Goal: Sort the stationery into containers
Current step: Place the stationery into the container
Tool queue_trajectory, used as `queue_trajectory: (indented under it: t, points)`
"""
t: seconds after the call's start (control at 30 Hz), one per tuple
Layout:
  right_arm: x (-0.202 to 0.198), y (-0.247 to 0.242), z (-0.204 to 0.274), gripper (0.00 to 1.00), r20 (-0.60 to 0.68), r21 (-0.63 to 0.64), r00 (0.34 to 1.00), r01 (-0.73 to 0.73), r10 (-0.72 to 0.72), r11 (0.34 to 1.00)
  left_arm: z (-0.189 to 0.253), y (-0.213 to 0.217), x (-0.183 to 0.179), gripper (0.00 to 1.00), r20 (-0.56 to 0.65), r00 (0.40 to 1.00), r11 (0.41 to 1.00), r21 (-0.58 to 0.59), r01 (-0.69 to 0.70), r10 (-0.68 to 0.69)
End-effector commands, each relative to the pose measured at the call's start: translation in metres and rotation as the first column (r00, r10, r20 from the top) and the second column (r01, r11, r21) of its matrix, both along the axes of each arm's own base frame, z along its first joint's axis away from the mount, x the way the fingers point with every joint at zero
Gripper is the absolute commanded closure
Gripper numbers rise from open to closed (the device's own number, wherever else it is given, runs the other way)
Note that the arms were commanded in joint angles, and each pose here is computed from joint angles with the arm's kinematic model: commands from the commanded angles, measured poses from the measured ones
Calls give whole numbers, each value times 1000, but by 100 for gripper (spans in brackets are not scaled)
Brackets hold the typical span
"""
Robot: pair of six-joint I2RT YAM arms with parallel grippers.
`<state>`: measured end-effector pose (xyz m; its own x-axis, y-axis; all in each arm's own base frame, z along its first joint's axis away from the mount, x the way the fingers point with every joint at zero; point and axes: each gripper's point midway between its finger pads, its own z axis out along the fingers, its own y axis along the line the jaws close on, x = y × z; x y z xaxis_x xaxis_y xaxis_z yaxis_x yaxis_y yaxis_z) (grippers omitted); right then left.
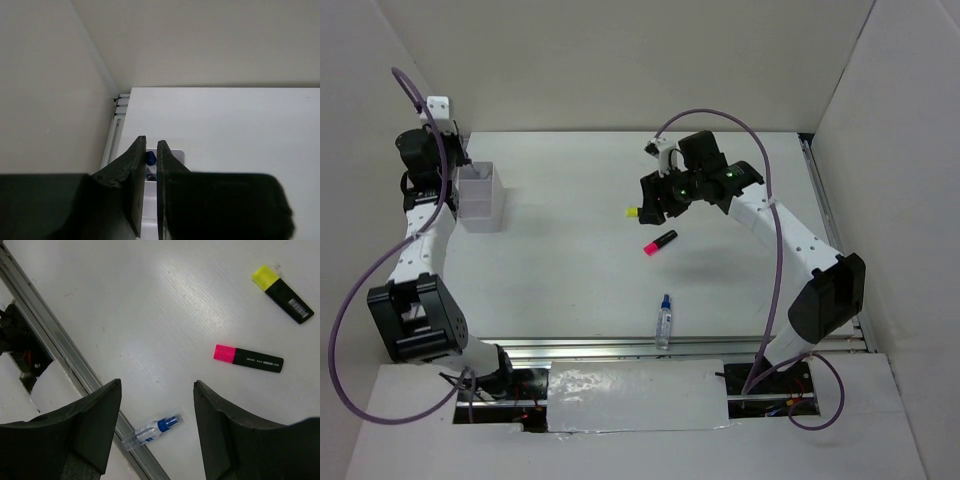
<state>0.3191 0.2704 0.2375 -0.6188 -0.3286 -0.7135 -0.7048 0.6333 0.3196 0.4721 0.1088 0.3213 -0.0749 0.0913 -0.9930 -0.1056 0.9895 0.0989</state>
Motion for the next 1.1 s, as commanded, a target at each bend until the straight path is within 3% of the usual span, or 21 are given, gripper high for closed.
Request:
queue_trajectory:
  t: [0.0, 0.4, 0.77, 0.8, 0.87, 0.9, 0.93, 1.0, 1.07]
  points:
    - [-1, 3, -2, 34, -23, 18, 1000, -16, 17, 1000, 48, 26, 17, 100, 149, 988, 996, 69, -56, 45]
    - [-6, -11, -39, 43, -127, -78, 992, -24, 14, 997, 14, 46, 64, 100, 111, 993, 994, 94, -55, 44]
    - [-17, -17, -60, 43, -210, -99, 978, -34, 13, 995, -18, 41, 52, 100, 52, 998, 995, 94, -45, 41]
    - [-17, -18, -61, 43, -213, -100, 977, -34, 12, 994, -23, 39, 51, 96, 42, 999, 995, 91, -37, 33]
    - [-16, -18, -60, 43, -211, -97, 978, -30, 9, 995, -26, 39, 50, 78, 24, 999, 996, 87, -32, 30]
    - [-16, -18, -60, 43, -211, -97, 978, -30, 9, 995, -28, 38, 49, 57, 12, 1000, 996, 81, -30, 29]
    - [-16, -18, -60, 43, -212, -99, 977, -27, 5, 995, -30, 40, 48, 49, 5, 999, 996, 76, -37, 37]
    - [-16, -21, -59, 43, -216, -99, 976, -16, -6, 995, -22, 40, 46, 36, 13, 999, 996, 76, -36, 35]
    - [-16, -24, -56, 43, -218, -91, 976, -5, -14, 996, -2, 38, 42, 35, 36, 999, 997, 67, -34, 31]
